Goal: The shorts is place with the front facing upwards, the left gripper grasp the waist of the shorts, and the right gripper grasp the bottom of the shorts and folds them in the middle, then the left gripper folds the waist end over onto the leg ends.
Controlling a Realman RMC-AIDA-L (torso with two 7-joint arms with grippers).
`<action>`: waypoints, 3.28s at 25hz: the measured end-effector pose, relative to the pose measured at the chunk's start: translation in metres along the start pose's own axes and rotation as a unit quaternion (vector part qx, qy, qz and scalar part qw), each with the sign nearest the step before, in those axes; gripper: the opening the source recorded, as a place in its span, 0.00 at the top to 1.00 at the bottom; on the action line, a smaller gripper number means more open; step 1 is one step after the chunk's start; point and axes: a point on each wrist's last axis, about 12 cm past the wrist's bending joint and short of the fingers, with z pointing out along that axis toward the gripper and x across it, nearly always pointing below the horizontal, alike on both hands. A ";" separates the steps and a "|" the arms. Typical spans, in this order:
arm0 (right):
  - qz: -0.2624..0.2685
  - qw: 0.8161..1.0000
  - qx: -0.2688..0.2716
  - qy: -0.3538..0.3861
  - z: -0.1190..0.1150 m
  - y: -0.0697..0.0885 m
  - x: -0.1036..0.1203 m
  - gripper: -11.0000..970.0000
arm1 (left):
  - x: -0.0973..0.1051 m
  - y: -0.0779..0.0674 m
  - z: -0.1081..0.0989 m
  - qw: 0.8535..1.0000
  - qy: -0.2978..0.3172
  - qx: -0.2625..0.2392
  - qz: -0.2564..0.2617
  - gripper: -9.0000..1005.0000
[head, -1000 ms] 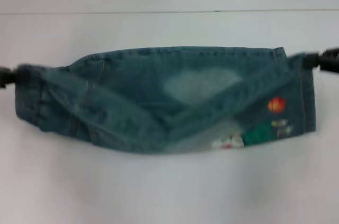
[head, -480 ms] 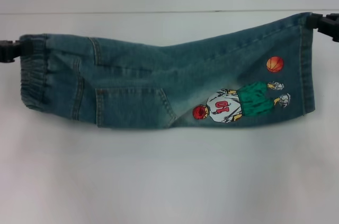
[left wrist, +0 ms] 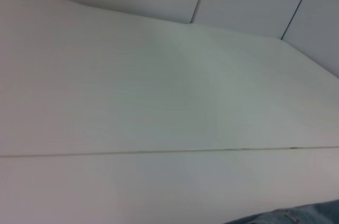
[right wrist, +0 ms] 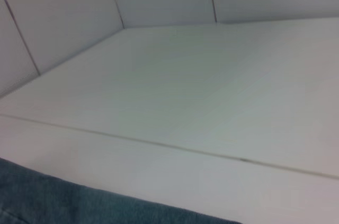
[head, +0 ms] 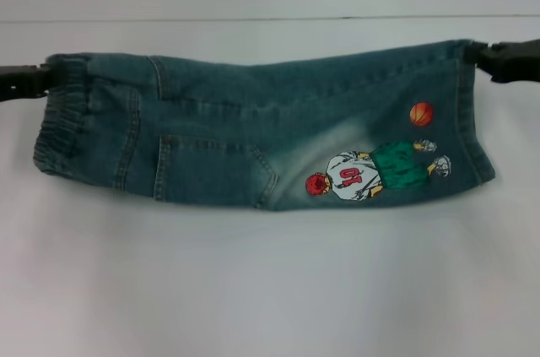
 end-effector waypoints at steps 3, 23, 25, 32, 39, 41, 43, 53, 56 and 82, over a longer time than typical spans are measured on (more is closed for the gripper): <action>-0.001 1.000 0.007 0.009 0.008 0.001 0.008 0.95 | 0.004 -0.001 0.007 1.000 -0.007 0.001 0.000 0.94; -0.028 0.999 0.045 0.010 0.034 0.001 0.026 0.95 | 0.022 0.004 0.025 0.999 -0.022 -0.030 0.001 0.93; -0.027 0.999 0.046 0.003 0.034 0.002 0.028 0.95 | 0.023 0.005 0.026 0.999 -0.026 -0.033 0.000 0.93; -0.029 0.999 0.042 0.002 0.035 0.003 0.030 0.95 | 0.029 -0.002 0.032 0.999 -0.008 -0.019 0.041 0.93; -0.025 0.999 0.045 0.002 0.035 0.002 0.030 0.90 | 0.030 -0.002 0.035 0.998 -0.001 -0.028 0.053 0.85; -0.022 0.999 0.046 0.003 0.034 0.002 0.031 0.84 | 0.030 -0.002 0.035 0.998 0.001 -0.027 0.056 0.79; -0.019 0.999 0.047 0.003 0.032 0.001 0.032 0.75 | 0.029 -0.002 0.035 0.998 0.002 -0.028 0.059 0.71; -0.005 0.999 0.039 -0.010 0.021 -0.001 0.037 0.27 | 0.020 0.001 0.021 0.992 0.009 -0.042 0.116 0.17; -0.001 0.999 0.035 -0.020 0.015 -0.002 0.038 0.19 | 0.020 0.005 0.013 0.992 0.006 -0.054 0.117 0.13; -0.038 0.986 -0.060 -0.149 -0.018 0.021 0.049 0.20 | 0.105 0.030 -0.093 0.995 -0.081 0.034 0.050 0.13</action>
